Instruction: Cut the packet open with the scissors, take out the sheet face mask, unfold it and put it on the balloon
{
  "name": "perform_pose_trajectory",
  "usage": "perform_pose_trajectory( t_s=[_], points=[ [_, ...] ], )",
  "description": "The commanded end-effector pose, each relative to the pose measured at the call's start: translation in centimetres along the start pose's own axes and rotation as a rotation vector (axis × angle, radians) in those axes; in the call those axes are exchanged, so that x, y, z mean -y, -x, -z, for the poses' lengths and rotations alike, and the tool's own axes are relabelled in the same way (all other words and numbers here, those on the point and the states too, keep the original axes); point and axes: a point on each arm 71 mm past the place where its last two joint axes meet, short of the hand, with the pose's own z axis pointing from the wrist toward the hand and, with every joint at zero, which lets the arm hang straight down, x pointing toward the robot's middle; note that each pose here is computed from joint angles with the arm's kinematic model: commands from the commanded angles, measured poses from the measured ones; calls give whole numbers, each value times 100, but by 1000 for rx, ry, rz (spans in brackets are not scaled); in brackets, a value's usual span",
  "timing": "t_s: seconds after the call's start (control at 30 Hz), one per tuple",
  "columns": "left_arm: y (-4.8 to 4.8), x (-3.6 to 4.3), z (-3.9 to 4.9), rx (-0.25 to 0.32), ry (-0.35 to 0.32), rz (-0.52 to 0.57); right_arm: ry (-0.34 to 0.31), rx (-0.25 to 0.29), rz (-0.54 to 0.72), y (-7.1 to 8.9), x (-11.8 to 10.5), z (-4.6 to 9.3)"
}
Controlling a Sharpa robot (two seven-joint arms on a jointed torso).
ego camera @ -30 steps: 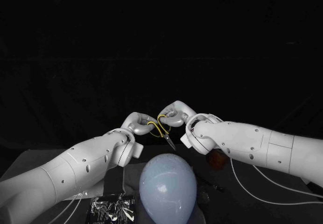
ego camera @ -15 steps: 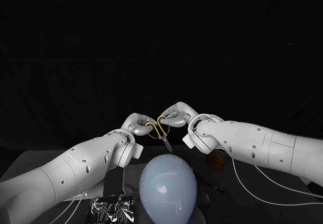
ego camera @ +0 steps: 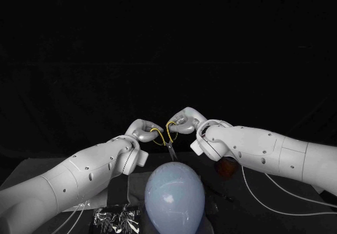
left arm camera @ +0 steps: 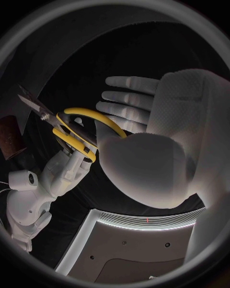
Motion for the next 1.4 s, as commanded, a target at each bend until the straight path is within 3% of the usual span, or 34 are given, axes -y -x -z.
perform_pose_trajectory(
  t_s=[0.03,0.5,1.1,1.4],
  points=[
    [-24,32,-10,-1,-1,18,41,46,-16,24,-42,-6],
    [-103,64,-20,-14,5,39,66,125,6,15,-113,-10],
    [-216,57,-56,7,101,71,167,103,146,-233,-330,-34],
    [-225,52,-63,30,130,80,180,88,175,-294,-338,-38]
  ],
)
